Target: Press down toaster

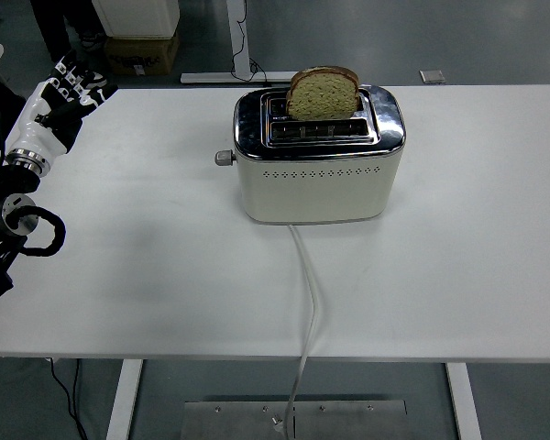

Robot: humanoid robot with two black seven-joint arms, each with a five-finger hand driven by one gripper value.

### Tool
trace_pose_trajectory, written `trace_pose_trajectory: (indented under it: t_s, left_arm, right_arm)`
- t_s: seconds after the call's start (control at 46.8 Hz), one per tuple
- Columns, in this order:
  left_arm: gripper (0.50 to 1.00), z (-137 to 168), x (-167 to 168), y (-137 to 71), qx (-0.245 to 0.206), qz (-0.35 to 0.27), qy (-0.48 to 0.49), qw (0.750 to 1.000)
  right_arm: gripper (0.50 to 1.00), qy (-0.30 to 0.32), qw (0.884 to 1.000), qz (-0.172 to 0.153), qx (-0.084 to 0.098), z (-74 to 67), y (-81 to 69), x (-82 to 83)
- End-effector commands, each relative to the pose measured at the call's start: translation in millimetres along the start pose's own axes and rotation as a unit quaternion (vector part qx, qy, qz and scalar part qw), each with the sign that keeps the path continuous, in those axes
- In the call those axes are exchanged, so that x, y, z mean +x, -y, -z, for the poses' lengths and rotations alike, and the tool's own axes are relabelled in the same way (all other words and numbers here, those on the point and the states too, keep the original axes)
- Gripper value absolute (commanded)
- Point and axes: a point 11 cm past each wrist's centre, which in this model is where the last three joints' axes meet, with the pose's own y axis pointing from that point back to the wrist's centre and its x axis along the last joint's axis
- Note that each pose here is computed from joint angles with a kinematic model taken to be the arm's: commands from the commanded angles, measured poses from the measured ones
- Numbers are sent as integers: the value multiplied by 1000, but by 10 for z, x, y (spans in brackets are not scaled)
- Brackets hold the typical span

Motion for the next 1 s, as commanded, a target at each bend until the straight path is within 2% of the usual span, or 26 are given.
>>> trace_pose_trajectory:
  t_s: [0.0, 0.321, 0.983]
  left_arm:
    - [1000, 22, -27, 6, 0, 1, -5, 1000]
    - [1000, 78, -141, 49, -8, -3, -40, 999]
    - [1000, 171, -81, 14, -9, -22, -88, 996]
  right_arm:
    - [1000, 0, 1000, 0, 0, 1, 0, 0]
    - [998, 1, 1000, 0, 0, 1, 0, 0]
    - [998, -1, 1000, 0, 1, 10, 1, -1]
